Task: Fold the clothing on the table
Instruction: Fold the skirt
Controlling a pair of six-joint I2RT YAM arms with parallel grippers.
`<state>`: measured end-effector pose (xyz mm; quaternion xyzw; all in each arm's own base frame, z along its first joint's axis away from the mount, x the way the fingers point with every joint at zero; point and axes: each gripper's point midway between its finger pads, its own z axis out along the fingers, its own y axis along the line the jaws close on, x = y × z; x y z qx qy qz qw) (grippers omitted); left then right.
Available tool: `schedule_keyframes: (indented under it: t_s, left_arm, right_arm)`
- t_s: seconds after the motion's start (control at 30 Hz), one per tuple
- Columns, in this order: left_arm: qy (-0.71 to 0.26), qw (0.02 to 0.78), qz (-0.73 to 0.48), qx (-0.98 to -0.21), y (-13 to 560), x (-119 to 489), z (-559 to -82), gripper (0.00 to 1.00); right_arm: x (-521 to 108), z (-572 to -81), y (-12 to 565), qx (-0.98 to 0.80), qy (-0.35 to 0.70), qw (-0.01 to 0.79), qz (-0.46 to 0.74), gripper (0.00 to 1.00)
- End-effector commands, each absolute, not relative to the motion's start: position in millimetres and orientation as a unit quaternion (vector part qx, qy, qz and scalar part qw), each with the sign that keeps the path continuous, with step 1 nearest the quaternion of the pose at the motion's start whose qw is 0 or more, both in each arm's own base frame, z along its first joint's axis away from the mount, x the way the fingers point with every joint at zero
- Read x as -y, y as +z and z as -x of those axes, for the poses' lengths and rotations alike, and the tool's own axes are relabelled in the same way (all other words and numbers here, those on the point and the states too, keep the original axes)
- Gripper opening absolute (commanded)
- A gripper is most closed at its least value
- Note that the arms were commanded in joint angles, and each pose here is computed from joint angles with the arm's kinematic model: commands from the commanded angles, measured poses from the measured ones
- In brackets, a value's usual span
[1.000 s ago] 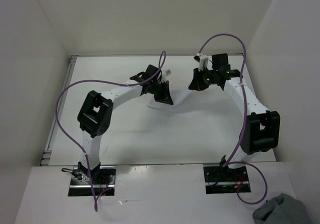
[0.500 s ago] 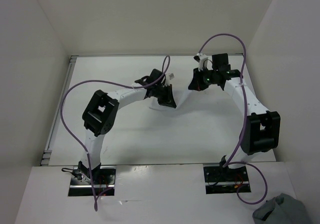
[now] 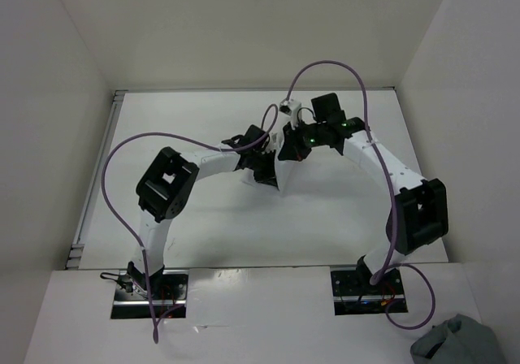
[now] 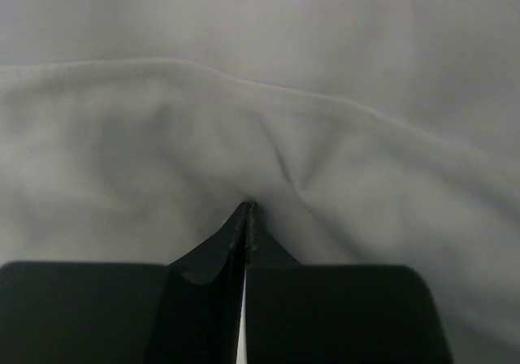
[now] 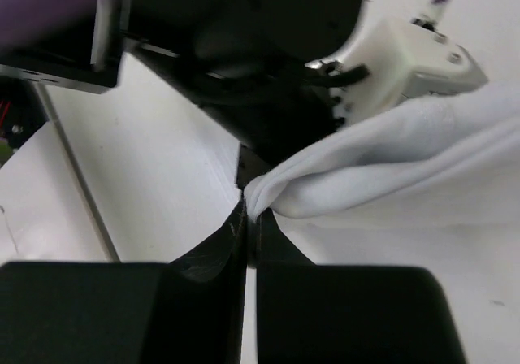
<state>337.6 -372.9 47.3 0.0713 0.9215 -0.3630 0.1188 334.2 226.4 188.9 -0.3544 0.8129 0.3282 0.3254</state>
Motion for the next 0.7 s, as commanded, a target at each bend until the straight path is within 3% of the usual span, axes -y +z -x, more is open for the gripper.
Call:
schedule_keyframes:
  t_s: [0.0,0.23,0.4,0.57,0.67]
  left_arm:
    - [-0.367,0.153,-0.058,-0.916,66,370,-344,0.00]
    - [-0.355,0.133,-0.023,-0.925,39,360,-332,0.01]
    - [-0.311,0.162,-0.009,-0.936,45,340,-335,0.01]
    - [-0.231,0.209,-0.020,-0.950,70,310,-345,0.10]
    - [-0.215,0.223,-0.001,-0.951,82,287,-355,0.10]
  right_arm:
    - [-256,-329,203,-0.773,0.354,0.341,0.401,0.00]
    - [-274,-334,180,-0.777,0.361,0.313,0.411,0.00]
    - [-294,-323,168,-0.769,0.364,0.297,0.433,0.00]
    - [-298,-323,168,-0.764,0.366,0.301,0.438,0.00]
    - [-299,-324,169,-0.762,0.366,0.305,0.439,0.00]
